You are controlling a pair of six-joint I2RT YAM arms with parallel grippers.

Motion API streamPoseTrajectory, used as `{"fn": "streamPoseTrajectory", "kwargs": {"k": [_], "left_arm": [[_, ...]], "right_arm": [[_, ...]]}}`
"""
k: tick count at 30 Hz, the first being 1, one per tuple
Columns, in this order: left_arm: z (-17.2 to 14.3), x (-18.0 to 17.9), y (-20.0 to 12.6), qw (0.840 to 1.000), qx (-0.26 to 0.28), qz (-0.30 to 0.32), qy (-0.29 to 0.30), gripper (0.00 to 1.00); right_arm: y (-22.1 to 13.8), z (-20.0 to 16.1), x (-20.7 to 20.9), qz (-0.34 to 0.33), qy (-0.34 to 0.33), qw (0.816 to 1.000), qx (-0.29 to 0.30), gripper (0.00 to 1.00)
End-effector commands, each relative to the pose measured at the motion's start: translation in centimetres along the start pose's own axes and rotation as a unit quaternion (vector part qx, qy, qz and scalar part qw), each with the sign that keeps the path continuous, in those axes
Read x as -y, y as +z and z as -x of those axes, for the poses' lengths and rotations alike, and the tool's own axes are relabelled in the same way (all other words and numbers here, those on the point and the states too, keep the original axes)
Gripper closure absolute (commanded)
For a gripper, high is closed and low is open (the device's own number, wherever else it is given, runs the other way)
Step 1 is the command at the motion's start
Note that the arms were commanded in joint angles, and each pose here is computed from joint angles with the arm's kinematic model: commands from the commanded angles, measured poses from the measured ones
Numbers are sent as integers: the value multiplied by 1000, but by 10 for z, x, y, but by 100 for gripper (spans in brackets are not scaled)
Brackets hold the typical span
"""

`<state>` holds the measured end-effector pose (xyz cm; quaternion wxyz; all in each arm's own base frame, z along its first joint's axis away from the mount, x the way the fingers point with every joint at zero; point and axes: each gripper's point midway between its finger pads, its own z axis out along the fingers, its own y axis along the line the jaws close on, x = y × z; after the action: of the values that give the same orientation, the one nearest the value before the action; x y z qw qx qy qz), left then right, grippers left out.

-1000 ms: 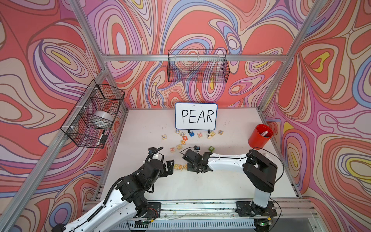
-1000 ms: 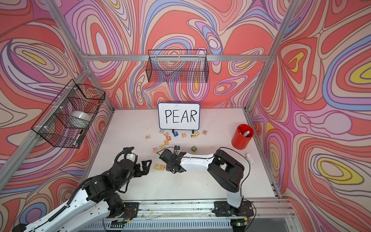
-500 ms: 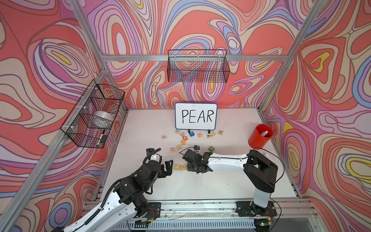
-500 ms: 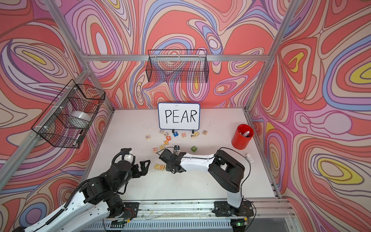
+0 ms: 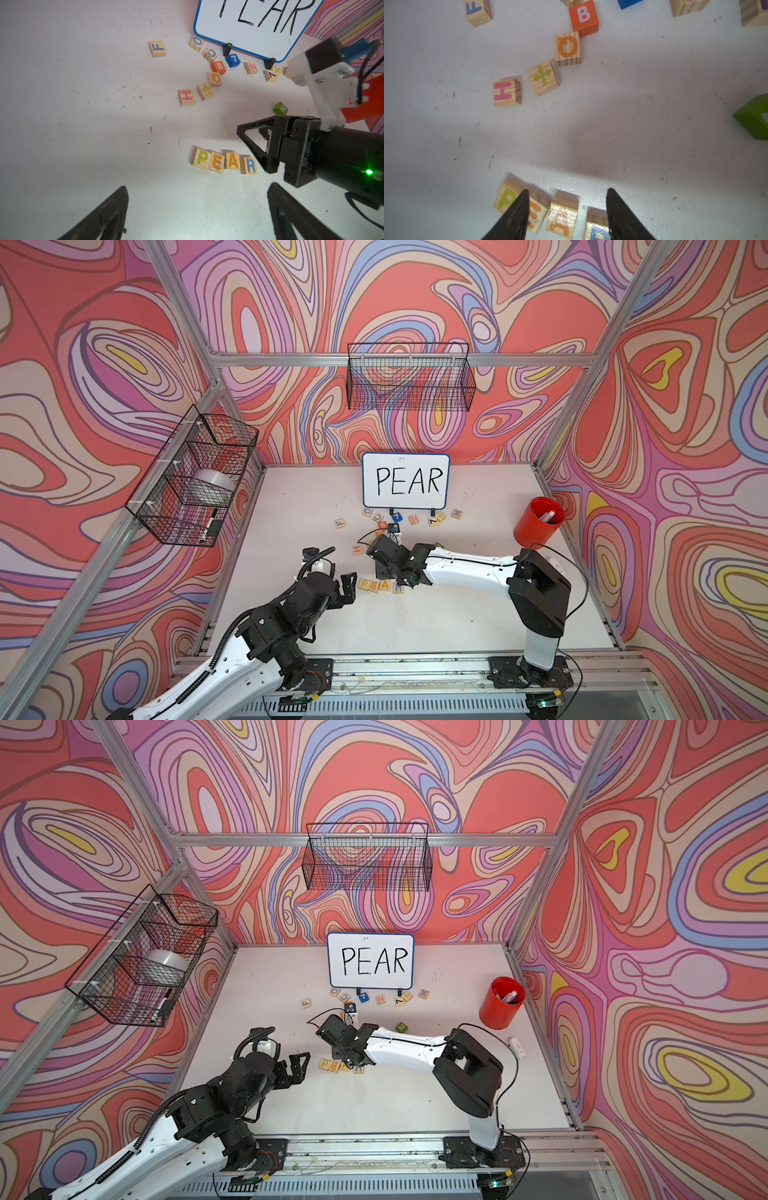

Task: Spell the uppercase word “pear” with letter blocks
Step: Adjust the letter block at the center of the board.

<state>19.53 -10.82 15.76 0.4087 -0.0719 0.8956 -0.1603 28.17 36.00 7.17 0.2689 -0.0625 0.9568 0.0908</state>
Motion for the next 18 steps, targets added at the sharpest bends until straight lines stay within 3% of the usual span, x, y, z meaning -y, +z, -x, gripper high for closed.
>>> {"fn": "streamPoseTrajectory", "kwargs": {"k": [1,18], "left_arm": [[3,-5,-5,1000,0,16,-8,0],[2,-8,-6,1000,4,18,-19,0]], "right_arm": [[10,-5,12,-39,-37,999,-5,39],[38,-34,25,-63,-91,992,-61,40]]}}
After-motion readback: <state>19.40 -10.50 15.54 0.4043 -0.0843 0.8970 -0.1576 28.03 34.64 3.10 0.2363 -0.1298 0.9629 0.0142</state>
